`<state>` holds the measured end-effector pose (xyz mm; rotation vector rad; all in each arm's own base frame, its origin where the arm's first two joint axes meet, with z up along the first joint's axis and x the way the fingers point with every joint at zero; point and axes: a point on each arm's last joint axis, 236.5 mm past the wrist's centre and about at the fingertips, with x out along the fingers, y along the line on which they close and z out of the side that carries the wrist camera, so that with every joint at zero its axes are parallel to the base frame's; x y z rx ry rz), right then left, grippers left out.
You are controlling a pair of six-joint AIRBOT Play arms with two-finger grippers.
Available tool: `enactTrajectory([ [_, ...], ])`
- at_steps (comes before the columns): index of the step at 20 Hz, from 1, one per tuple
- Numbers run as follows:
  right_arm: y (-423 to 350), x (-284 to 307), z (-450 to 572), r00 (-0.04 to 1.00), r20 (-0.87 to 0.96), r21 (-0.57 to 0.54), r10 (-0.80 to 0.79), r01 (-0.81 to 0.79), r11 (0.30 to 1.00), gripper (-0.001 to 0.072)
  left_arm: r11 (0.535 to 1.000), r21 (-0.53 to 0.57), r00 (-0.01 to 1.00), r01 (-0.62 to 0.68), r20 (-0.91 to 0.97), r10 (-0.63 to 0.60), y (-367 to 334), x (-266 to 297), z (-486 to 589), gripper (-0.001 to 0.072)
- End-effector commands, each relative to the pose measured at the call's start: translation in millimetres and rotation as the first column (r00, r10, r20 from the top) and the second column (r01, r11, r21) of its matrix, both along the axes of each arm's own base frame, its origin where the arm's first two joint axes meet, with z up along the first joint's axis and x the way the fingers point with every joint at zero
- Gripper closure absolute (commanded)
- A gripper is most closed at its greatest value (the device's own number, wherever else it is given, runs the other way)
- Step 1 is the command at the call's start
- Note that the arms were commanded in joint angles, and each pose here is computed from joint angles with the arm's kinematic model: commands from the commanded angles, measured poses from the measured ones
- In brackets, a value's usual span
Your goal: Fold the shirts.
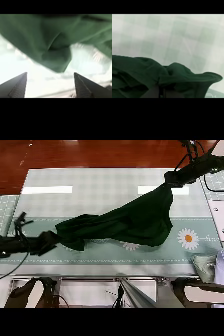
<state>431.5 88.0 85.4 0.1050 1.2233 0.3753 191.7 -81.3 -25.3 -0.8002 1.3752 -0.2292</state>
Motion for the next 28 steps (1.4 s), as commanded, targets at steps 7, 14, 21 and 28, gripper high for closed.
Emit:
enactTrajectory([
  [7,0,2,1,1.0,0.009,0.0,-0.001,0.001,1.0,0.0677,0.986,-0.056,0.987,-0.155,0.033,0.157,-5,18,-24,-0.0013],
  [14,0,2,1,1.0,0.009,0.0,-0.001,0.001,1.0,0.0677,0.966,-0.083,0.969,-0.245,-0.033,0.243,-3,24,-56,0.0027],
  [21,0,2,1,1.0,0.009,-0.001,-0.002,0.002,1.0,0.0677,0.928,-0.278,0.954,-0.247,0.097,0.283,-20,65,-9,0.0689],
  [28,10,-2,15,1.0,0.026,0.044,0.004,-0.005,0.999,0.0677,0.942,-0.336,0.853,0.012,0.494,0.165,-32,102,155,0.069],
])
